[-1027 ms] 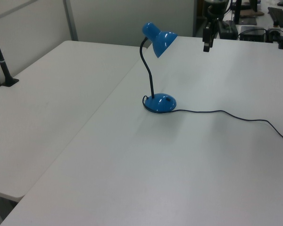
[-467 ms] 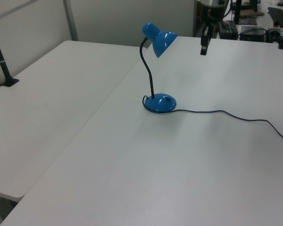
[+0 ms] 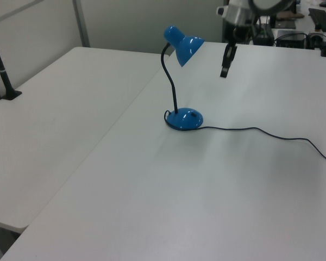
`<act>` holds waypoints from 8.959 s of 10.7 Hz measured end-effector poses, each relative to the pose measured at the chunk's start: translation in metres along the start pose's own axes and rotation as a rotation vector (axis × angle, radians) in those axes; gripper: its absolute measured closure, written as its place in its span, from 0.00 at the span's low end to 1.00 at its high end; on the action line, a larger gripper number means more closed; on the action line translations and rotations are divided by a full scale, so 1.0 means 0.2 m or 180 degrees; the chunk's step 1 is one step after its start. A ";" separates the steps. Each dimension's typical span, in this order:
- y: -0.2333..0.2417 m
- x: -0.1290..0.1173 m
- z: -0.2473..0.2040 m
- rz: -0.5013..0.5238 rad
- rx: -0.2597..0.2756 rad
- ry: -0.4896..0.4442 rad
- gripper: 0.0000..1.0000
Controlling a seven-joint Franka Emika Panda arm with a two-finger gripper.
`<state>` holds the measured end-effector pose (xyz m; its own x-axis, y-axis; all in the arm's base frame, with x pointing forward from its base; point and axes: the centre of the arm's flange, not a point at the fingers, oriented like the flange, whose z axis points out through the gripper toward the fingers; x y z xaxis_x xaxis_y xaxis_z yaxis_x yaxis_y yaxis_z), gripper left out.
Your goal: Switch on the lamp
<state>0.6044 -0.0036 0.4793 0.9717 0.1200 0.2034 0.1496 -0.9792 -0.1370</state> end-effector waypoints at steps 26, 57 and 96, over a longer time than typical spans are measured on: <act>-0.11 0.28 0.84 0.0002 -0.0257 0.0647 0.99; -0.06 0.24 0.83 0.0057 -0.0292 0.0670 0.99; 0.21 -0.26 -0.61 0.0625 -0.0109 -0.0631 0.00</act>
